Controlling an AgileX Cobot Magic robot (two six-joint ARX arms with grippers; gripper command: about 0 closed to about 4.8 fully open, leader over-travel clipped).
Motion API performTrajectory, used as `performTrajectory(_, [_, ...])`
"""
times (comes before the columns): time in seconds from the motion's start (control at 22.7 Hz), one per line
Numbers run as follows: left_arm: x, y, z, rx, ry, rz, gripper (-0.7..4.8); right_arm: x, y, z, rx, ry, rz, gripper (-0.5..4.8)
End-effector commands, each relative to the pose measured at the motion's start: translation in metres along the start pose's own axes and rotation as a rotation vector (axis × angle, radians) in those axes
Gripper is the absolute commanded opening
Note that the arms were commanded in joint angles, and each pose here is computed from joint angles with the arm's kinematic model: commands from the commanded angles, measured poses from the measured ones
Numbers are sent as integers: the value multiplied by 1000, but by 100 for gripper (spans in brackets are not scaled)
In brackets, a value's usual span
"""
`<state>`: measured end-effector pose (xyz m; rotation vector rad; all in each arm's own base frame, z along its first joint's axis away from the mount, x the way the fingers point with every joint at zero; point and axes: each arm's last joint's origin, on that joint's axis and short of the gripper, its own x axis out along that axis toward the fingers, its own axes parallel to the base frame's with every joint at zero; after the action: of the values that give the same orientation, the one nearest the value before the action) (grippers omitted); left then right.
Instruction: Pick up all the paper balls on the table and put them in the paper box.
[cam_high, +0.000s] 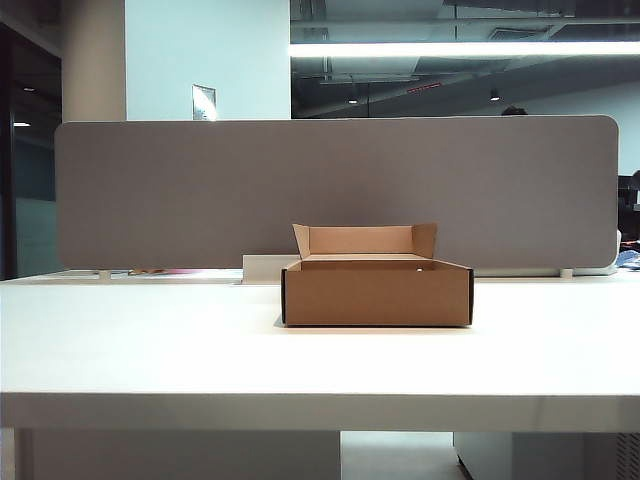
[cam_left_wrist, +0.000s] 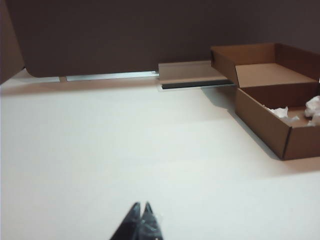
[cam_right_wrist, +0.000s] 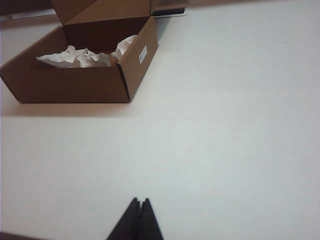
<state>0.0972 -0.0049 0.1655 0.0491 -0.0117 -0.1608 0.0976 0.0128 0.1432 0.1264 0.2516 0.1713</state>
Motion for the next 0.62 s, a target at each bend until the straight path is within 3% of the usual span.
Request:
performTrajectory(0.04, [0,0,1,-3,-5,-6,-6,1,0,-1,0,-4,-1,-1])
performTrajectory(0.35, [-1,3,8,11,-73,85,-6,1,0,-1,0,-4,-1,-1])
performTrajectory(0.62, [-1,4,7,10,-64,115,-6,1,0,-1,0,-4,-1,-1])
